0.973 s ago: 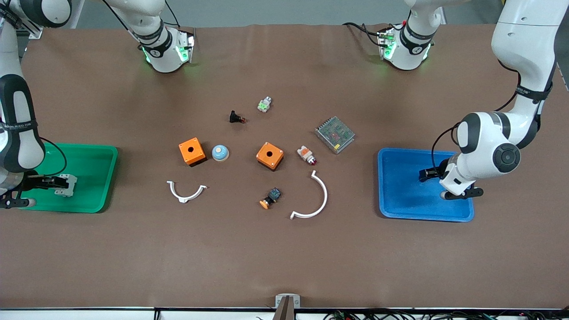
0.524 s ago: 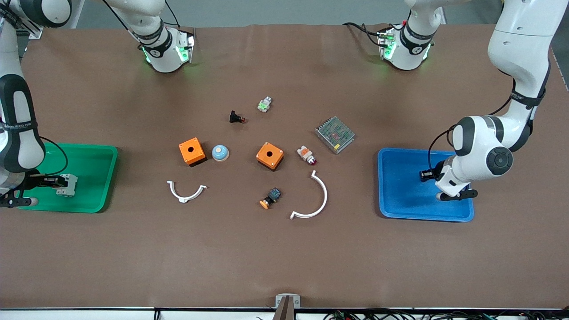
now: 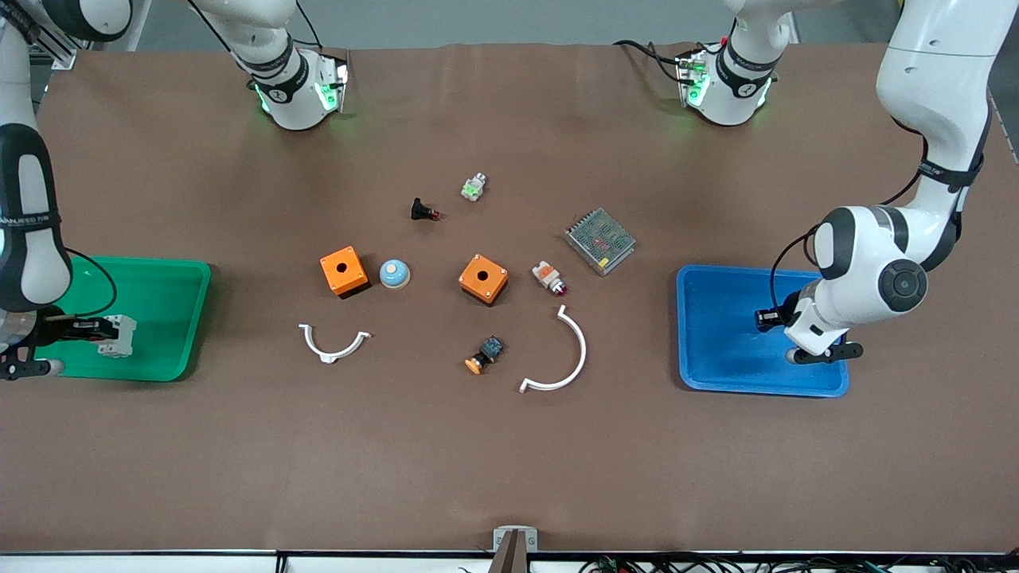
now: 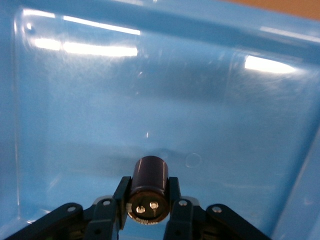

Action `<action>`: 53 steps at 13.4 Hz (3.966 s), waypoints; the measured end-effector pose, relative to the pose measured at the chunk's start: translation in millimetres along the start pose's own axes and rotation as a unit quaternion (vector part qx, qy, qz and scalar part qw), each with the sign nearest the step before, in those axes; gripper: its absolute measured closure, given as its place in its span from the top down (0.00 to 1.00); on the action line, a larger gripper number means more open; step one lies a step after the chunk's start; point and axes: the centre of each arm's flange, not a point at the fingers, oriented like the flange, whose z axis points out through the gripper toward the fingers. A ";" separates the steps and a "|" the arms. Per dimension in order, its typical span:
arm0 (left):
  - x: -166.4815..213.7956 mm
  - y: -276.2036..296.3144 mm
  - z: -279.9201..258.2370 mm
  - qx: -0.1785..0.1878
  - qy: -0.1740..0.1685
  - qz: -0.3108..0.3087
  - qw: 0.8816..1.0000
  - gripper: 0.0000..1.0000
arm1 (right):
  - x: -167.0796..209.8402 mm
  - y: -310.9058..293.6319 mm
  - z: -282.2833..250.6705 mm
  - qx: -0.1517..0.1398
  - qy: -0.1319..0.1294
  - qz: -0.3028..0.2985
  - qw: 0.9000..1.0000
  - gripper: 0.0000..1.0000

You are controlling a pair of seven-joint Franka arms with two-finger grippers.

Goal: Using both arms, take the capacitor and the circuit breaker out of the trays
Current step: 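Lower and close the left gripper on the capacitor while the right grasps the breaker, then carry the capacitor and breaker toward the middle of the table, then lower the capacitor and breaker onto the table and open both grippers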

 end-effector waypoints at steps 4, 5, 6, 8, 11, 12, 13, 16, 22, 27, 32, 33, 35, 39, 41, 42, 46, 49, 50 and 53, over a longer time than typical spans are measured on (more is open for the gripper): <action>-3.6 41.6 -25.8 -0.011 0.020 0.001 1.000 0.34 | -17.6 -107.8 -127.6 -0.014 -0.033 0.032 0.999 0.40; -4.8 54.2 -35.0 -0.014 0.024 -0.004 1.000 0.34 | -23.4 -144.3 -148.3 -0.017 -0.044 0.045 0.998 0.40; -5.6 67.0 -45.1 -0.016 0.024 -0.011 1.000 0.34 | -27.4 -181.4 -162.7 -0.021 -0.053 0.060 0.997 0.40; -5.7 96.2 -69.7 -0.022 0.021 -0.028 0.999 0.34 | -32.5 -262.6 -177.6 -0.036 -0.064 0.081 0.994 0.40; -17.0 156.5 -86.9 -0.029 0.025 -0.042 0.998 0.34 | -36.2 -366.0 -166.8 -0.042 -0.070 0.107 0.991 0.40; -25.8 181.5 -87.3 -0.029 0.025 -0.047 0.998 0.34 | -37.6 -393.8 -162.1 -0.032 -0.070 0.114 0.990 0.40; -36.1 207.6 -87.3 -0.030 0.025 -0.054 0.998 0.34 | -38.4 -417.4 -157.5 -0.016 -0.068 0.117 0.991 0.40; -68.6 281.0 -76.2 -0.030 0.017 -0.077 0.996 0.34 | -29.7 -454.3 -129.0 0.032 -0.073 0.119 0.990 0.40; -104.3 372.1 -9.7 -0.033 -0.012 -0.117 0.992 0.34 | -18.0 -506.0 -31.1 0.035 -0.047 0.115 0.992 0.40; -114.2 421.2 11.9 -0.069 -0.001 -0.139 0.988 0.34 | -31.0 -549.7 27.8 0.021 -0.043 0.125 0.991 0.40; -79.0 428.2 29.9 -0.090 0.034 -0.156 0.983 0.34 | -35.0 -578.5 66.6 0.012 -0.040 0.131 0.991 0.40; -74.4 430.4 39.7 -0.090 0.040 -0.156 0.983 0.34 | -34.1 -578.6 73.3 0.011 -0.041 0.131 0.990 0.40; -67.9 434.7 55.2 -0.092 0.044 -0.157 0.982 0.34 | -32.6 -577.1 81.8 0.009 -0.042 0.133 0.990 0.40; -50.1 431.6 43.6 -0.101 0.063 -0.163 0.979 0.66 | -31.8 -576.7 87.2 0.007 -0.043 0.134 0.990 0.40; -37.7 424.9 17.3 -0.096 0.085 -0.159 0.979 0.85 | -31.8 -578.0 88.2 0.008 -0.042 0.133 0.990 0.40; -30.9 417.2 -4.8 -0.086 0.095 -0.153 0.980 0.96 | -31.4 -579.3 88.9 0.009 -0.038 0.132 0.990 0.40; -12.2 354.8 -141.6 -0.041 0.127 -0.140 0.981 1.00 | -30.1 -583.5 97.4 0.010 -0.031 0.130 0.991 0.40; -12.0 275.4 -241.7 -0.003 0.128 -0.125 0.984 1.00 | -30.5 -585.8 97.1 0.010 -0.030 0.128 0.991 0.40; -12.9 246.1 -270.1 0.007 0.130 -0.110 0.985 1.00 | -30.6 -585.9 97.3 0.010 -0.030 0.129 0.991 0.44; -25.4 172.2 -335.3 0.034 0.128 -0.058 0.990 1.00 | -32.7 -585.9 92.9 0.004 -0.045 0.141 0.989 0.75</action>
